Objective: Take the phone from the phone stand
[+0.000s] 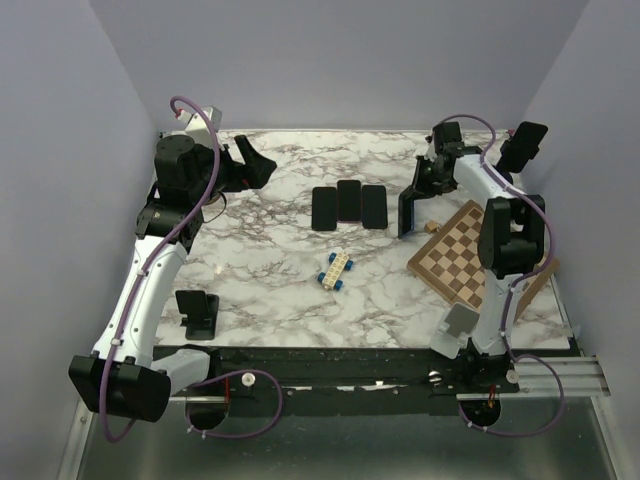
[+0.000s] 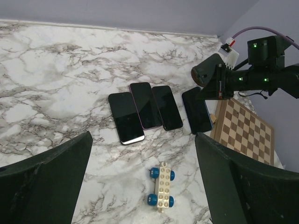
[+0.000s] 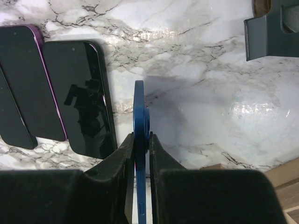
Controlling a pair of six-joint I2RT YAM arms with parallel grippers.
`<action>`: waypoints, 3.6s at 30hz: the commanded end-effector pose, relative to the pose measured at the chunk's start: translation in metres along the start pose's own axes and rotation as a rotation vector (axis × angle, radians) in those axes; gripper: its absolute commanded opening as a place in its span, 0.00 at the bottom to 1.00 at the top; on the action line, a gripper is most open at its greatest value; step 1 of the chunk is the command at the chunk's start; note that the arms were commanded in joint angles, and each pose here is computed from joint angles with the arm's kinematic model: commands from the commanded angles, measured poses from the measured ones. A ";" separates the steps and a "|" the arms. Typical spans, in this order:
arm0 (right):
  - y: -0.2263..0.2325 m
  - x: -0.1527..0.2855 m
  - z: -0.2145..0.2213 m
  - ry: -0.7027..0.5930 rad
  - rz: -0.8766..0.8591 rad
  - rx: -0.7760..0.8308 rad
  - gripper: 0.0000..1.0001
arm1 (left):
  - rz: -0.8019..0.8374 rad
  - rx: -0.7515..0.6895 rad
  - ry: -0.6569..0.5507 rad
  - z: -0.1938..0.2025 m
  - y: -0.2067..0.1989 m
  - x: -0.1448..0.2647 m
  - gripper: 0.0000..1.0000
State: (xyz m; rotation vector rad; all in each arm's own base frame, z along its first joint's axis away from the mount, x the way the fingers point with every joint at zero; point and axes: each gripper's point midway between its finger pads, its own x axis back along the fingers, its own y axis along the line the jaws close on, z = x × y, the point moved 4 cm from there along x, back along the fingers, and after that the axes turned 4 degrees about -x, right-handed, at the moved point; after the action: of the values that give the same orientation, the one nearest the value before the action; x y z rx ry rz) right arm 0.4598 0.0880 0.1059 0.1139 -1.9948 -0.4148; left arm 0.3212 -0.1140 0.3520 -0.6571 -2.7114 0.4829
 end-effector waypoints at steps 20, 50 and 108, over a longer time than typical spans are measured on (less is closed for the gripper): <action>0.002 -0.068 0.006 -0.001 -0.092 -0.100 0.01 | 0.020 -0.012 -0.028 -0.011 -0.007 0.004 0.99; -0.007 -0.004 -0.001 -0.168 0.234 0.011 1.00 | 0.006 -0.025 -0.034 -0.013 -0.007 0.007 0.99; -0.135 0.178 -0.097 -1.140 0.338 -0.231 1.00 | 0.133 0.009 -0.056 -0.017 -0.031 0.018 0.99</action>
State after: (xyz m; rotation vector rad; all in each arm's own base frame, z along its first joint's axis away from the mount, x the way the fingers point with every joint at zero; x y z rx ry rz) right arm 0.4433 -0.1006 0.2450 -0.8590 -2.9362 -0.4415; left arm 0.3037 -0.1221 0.3723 -0.7669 -2.7223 0.5347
